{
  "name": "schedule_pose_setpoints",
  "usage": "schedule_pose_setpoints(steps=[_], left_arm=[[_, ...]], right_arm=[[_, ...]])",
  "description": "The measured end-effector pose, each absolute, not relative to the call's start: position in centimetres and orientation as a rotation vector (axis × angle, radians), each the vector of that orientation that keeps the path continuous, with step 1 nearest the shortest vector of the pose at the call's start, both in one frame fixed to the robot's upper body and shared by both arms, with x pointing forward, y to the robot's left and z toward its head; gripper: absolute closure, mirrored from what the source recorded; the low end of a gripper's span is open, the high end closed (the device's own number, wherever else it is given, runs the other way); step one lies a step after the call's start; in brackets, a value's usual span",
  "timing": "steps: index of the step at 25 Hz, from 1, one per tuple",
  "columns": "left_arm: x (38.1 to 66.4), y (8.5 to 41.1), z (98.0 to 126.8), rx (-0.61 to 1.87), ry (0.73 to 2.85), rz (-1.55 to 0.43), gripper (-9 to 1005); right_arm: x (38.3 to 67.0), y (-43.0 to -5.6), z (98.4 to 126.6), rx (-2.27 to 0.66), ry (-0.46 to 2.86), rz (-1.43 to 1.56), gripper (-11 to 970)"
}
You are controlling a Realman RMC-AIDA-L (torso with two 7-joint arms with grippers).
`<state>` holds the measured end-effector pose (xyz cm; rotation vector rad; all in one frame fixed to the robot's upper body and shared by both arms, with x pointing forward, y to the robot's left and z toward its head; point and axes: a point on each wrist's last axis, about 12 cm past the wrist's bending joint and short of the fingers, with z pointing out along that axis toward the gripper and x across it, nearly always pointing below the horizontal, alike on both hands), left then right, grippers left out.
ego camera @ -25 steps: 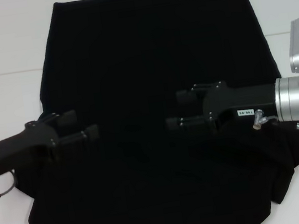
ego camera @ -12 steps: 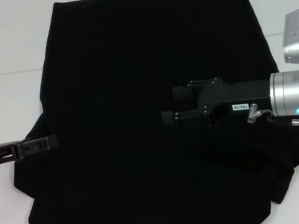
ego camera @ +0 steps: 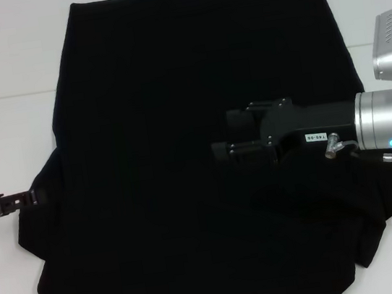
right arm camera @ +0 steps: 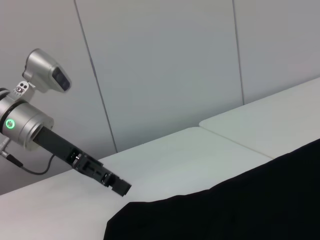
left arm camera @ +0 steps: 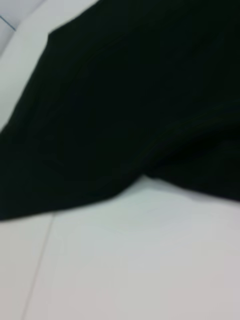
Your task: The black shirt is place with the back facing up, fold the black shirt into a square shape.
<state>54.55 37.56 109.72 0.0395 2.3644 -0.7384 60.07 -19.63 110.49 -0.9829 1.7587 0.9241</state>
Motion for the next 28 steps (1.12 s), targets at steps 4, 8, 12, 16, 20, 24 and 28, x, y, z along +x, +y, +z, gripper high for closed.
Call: schedule_pose_setpoints(steps=[4, 8, 12, 16, 20, 24, 28], left_arm=[[54.7, 38.1, 109.9, -0.013, 2.438, -0.695, 122], [55.0, 38.2, 110.1, -0.018, 2.477, -0.668, 121], [55.4, 38.0, 110.1, -0.009, 2.501, -0.644, 121], [55.6, 37.7, 110.0, 0.009, 2.517, -0.636, 121], [55.6, 37.4, 109.9, 0.02, 2.527, -0.634, 121], [55.7, 37.1, 109.6, 0.031, 2.537, -0.637, 122], [55.8, 36.8, 109.3, 0.042, 2.546, -0.632, 122]], right_arm=[[60.1, -19.6, 110.6, -0.977, 1.754, 0.925, 143], [60.2, -19.6, 110.8, -0.964, 1.745, 0.93, 142], [60.3, -19.7, 111.0, -0.957, 1.737, 0.933, 154], [60.3, -19.8, 111.1, -0.952, 1.73, 0.93, 170], [60.3, -19.8, 111.1, -0.947, 1.729, 0.931, 186], [60.3, -19.8, 111.1, -0.948, 1.729, 0.929, 202], [60.3, -19.8, 111.2, -0.952, 1.725, 0.929, 218]])
